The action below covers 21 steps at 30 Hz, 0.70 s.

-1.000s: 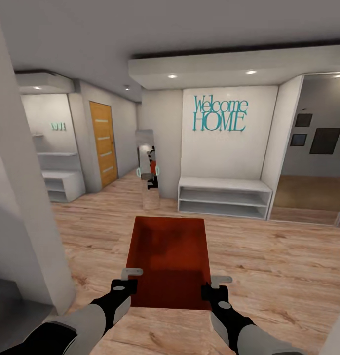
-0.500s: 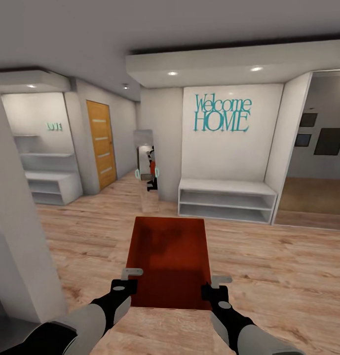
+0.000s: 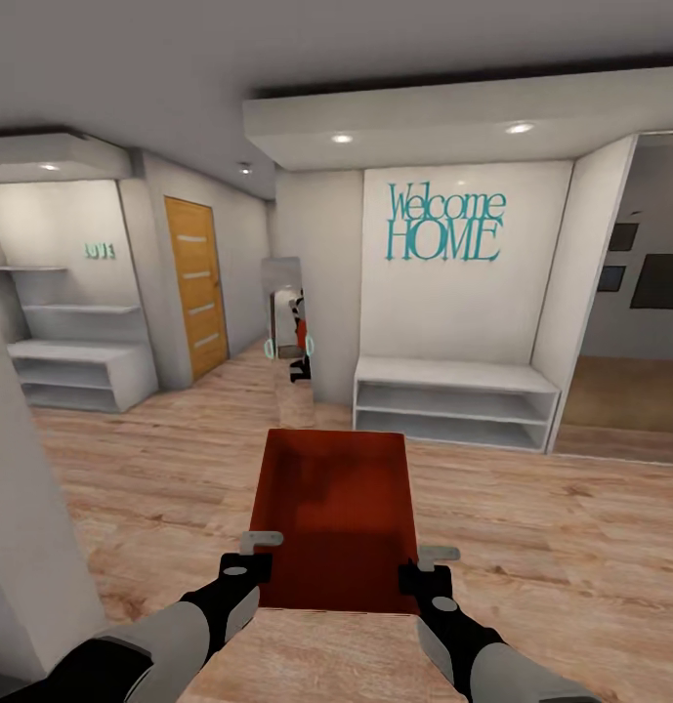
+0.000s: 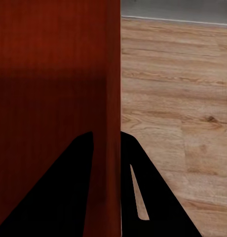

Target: Move the two storage containers from the living room to the garage. In the garage, place one container on the floor and stack the other container on top of it (either order is fine).

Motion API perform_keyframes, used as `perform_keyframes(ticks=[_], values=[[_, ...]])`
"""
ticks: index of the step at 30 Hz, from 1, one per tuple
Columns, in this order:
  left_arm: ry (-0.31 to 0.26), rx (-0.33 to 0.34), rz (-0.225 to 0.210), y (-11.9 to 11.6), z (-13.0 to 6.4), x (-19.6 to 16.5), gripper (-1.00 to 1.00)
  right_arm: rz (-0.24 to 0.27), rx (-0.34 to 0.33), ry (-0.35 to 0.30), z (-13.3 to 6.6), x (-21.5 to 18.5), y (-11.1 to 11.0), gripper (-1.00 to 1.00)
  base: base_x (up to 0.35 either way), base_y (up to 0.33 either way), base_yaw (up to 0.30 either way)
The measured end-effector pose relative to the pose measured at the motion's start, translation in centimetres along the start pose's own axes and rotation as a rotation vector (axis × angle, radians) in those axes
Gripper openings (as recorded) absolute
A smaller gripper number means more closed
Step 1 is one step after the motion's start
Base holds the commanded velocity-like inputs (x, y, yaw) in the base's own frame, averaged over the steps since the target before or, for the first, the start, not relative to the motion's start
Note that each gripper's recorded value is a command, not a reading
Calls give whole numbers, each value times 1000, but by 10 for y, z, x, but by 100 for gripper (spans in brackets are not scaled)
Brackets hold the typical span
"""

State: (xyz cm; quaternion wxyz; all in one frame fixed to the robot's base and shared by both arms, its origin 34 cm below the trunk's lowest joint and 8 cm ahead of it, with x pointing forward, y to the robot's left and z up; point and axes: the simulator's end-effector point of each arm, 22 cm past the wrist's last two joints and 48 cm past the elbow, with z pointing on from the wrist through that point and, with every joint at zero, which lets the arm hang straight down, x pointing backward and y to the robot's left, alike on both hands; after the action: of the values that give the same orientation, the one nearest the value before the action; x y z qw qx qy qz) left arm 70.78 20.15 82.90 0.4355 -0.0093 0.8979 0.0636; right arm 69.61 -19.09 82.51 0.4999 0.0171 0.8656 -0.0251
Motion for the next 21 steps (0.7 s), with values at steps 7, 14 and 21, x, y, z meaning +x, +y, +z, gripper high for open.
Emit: perform_keyframes(ticks=[7, 14, 21], values=[[0, 0, 0, 0, 0, 0, -100, 0, 0, 0, 0, 0, 0, -100, 325, 0, 0], [0, 0, 0, 0, 0, 0, -100, 0, 0, 0, 0, 0, 0, -100, 325, 0, 0], [0, 0, 0, 0, 0, 0, -100, 0, 0, 0, 0, 0, 0, -100, 325, 0, 0]])
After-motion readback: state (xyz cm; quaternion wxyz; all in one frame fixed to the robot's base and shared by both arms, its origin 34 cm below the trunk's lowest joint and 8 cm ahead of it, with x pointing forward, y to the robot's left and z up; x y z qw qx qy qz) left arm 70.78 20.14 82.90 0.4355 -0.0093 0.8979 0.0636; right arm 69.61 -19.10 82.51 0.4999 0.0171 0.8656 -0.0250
